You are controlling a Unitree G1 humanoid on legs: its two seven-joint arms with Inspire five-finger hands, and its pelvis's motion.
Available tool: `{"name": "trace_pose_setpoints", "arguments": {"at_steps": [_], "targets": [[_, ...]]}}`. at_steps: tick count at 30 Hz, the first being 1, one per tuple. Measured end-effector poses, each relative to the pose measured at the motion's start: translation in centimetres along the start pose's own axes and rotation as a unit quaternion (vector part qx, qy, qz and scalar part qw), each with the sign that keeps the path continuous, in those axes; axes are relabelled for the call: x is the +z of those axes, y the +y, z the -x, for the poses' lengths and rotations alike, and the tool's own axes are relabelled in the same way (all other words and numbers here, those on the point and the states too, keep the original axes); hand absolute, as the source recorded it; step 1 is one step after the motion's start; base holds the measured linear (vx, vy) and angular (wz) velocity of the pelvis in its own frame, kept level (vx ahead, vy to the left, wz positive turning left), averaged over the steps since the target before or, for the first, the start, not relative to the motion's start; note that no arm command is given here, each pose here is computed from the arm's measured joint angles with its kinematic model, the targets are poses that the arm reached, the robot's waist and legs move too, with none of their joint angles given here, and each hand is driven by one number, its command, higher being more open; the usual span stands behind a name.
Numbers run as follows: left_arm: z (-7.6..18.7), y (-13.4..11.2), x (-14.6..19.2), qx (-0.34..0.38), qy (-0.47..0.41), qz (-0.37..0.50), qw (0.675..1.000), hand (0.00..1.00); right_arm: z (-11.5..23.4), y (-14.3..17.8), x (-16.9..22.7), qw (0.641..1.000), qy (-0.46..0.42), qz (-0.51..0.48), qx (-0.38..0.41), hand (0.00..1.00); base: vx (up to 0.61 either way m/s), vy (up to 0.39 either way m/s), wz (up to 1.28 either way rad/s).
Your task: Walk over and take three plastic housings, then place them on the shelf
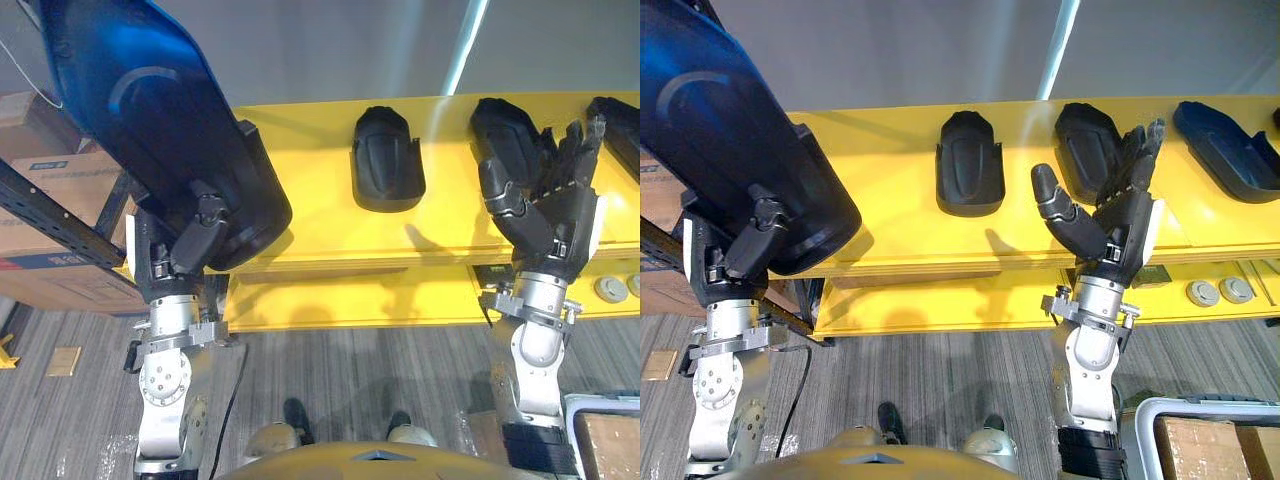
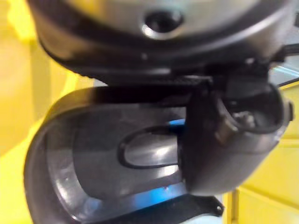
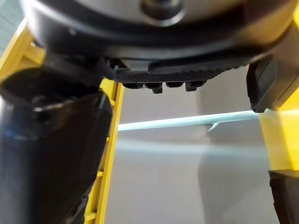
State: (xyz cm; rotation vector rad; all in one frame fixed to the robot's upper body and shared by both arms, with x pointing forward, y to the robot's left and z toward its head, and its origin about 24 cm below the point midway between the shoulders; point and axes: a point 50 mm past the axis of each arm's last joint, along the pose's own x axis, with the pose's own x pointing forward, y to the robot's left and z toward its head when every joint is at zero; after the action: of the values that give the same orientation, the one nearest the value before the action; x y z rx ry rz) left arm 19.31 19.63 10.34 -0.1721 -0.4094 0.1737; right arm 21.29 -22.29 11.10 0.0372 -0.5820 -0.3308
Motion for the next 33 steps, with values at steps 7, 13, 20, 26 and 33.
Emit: {"name": "trace_pose_setpoints", "arguments": {"at_steps": [7,13,20,26,33], "targets": [[0.5,3.0,-2.4,0.011,0.118,-0.082,0.99,0.0,1.9,-1.6,-0.3,0.998,0.033,0.045,-0.031,1.0,0.0,0.018,-0.1],[0.2,6.6,-3.0,0.028,0.185,-0.104,0.977,0.0,3.2,-5.0,-0.4,0.98,0.049,0.15,-0.122,1.0,0.02,0.006,-0.14],[-2.0,8.8,-2.9,0.034,0.218,-0.041,0.974,0.0,13.1,-11.9,-7.4,0.89,0.346,0.257,-0.146,1.0,0.01,0.002,-0.02],[-4.3,10.5,-4.3,0.038,0.268,0.024,0.962,0.0,19.1,-12.9,-9.5,0.824,0.493,0.254,-0.117,1.0,-0.03,0.008,-0.04],[-7.0,10.8,-5.5,0.019,0.314,0.059,0.948,0.0,22.4,-13.8,-10.6,0.766,0.601,0.219,-0.066,1.0,-0.02,0.008,0.03]]}}
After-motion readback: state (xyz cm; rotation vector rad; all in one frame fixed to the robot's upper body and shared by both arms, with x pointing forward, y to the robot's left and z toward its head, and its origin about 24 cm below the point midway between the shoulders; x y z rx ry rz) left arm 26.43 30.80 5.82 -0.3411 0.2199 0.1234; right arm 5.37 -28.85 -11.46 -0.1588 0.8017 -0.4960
